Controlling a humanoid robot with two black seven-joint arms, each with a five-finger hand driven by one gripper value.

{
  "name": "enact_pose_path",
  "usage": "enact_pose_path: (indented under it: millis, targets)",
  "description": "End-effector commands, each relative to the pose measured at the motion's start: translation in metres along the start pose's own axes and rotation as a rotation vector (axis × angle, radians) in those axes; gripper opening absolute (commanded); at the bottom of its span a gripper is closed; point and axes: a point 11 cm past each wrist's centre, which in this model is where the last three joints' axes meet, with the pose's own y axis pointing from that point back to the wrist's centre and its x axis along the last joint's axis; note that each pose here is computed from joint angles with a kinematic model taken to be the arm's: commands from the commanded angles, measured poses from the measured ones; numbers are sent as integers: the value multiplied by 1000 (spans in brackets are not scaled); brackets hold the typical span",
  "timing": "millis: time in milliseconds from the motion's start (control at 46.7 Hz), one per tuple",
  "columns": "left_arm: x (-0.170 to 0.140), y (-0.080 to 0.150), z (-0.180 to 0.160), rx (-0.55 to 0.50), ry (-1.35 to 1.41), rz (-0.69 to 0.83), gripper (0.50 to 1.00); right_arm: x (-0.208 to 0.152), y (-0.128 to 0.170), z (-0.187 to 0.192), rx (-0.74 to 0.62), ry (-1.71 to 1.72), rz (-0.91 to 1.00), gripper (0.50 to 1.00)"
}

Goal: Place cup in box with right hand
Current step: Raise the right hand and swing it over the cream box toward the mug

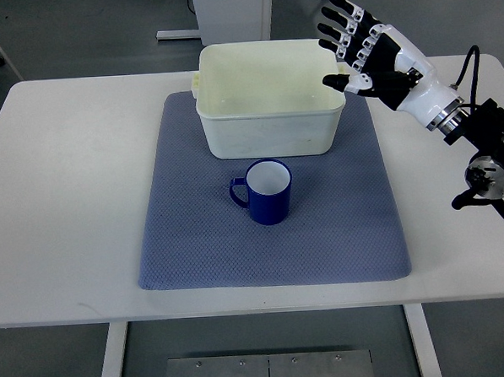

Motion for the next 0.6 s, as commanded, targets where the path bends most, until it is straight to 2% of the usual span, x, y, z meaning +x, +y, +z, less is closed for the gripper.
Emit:
enact_pose_path:
  millis: [0, 193, 579]
  targets:
    - [0, 0, 0, 1, -2, 0, 1000, -9, -1, 3, -5, 8, -30, 1000]
    - [0, 0, 1, -1, 1, 0, 1000, -27, -3, 6, -16, 29, -103, 1000]
    - [0, 0, 1, -1, -2, 0, 1000, -60, 9, 46, -106, 98, -239, 1000]
